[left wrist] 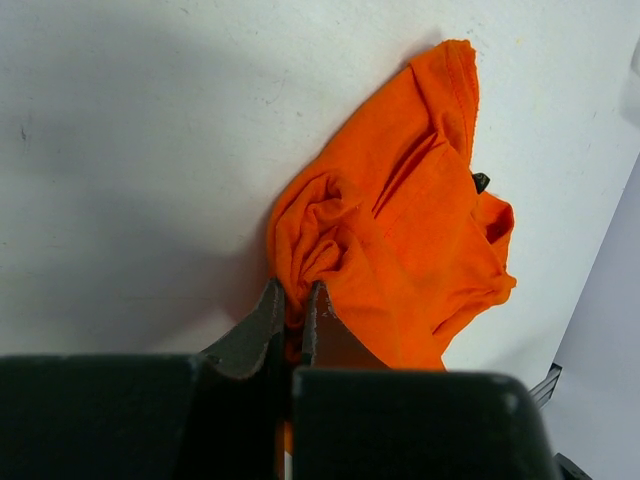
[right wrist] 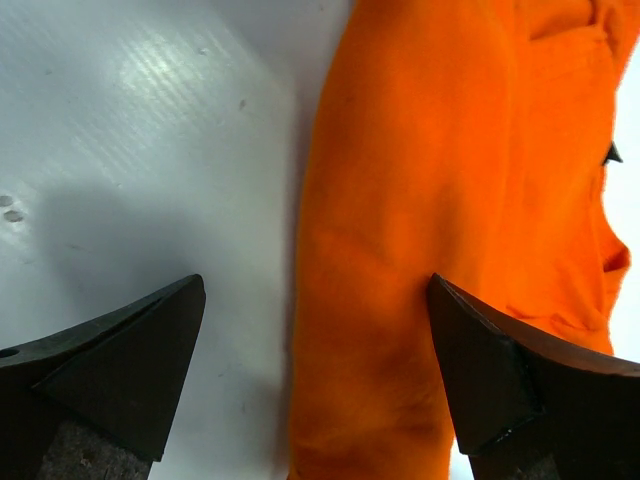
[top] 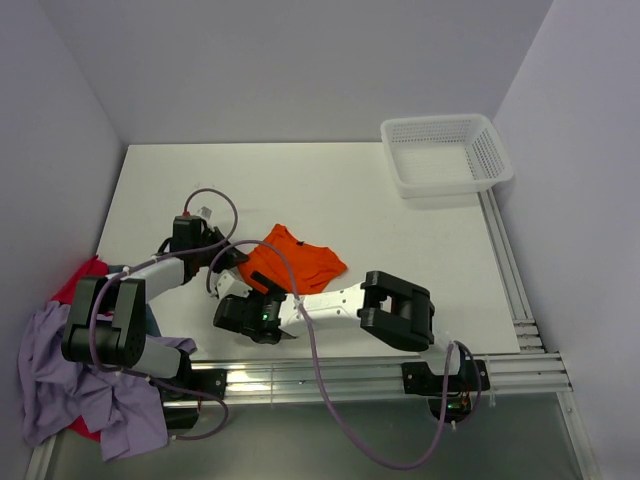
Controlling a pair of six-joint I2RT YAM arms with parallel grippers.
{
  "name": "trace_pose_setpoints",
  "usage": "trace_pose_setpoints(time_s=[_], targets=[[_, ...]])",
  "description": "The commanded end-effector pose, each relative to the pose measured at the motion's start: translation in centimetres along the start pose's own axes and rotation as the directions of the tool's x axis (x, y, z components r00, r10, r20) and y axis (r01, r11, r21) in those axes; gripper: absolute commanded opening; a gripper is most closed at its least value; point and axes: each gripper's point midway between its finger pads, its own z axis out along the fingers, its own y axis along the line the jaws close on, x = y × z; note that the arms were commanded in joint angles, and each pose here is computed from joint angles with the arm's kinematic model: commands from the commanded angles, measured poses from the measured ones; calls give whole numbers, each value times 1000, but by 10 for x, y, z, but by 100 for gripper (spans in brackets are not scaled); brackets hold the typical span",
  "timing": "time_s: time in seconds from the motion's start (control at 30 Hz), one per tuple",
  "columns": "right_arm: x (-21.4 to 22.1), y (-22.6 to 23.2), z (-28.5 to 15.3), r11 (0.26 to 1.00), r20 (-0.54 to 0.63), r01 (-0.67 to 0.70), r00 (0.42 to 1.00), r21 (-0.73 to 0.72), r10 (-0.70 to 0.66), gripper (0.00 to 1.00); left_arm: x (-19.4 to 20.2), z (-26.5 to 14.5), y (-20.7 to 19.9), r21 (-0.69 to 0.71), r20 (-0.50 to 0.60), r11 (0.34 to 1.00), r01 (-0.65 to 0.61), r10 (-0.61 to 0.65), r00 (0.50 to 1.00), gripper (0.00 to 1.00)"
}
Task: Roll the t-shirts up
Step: Roll the tshirt
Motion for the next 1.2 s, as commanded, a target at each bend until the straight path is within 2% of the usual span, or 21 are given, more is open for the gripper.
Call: trace_pose_setpoints(time_s=[0.0, 0.2, 0.4, 0.77, 0.83, 0.93, 1.0, 1.07, 1.17], targets=[[-5, -13, 3, 997, 5, -7, 1000, 80, 7, 98, -9, -1, -16, 44, 0, 999, -19, 19, 1000, 0], [4, -16, 12, 991, -16, 14, 1000, 130, -12, 98, -9, 0, -17, 44, -5, 999, -15, 16, 1000, 0], [17, -22, 25, 980, -59, 67, 997, 185, -57, 92, -6, 3, -17, 55, -32, 998, -14, 16, 999, 0], [38, -36, 37, 965, -124, 89, 991, 249, -59, 79, -7, -1, -31, 78, -72, 996, 38, -33, 997, 0], [40, -35, 37, 964, -130, 96, 989, 248, -65, 68, -12, -2, -37, 97, -72, 994, 49, -42, 996, 0], [41, -37, 37, 959, -140, 110, 987, 260, -75, 45, -14, -4, -43, 104, -90, 993, 59, -50, 995, 1], [40, -39, 38, 955, -145, 114, 986, 275, -76, 38, -16, -5, -44, 98, -91, 994, 57, -48, 995, 1], [41, -40, 38, 951, -149, 118, 986, 286, -78, 38, -17, -6, -45, 96, -93, 994, 59, -50, 994, 1], [34, -38, 33, 970, -135, 66, 990, 235, -35, 23, -19, -8, -49, 104, -87, 993, 54, -45, 995, 2]])
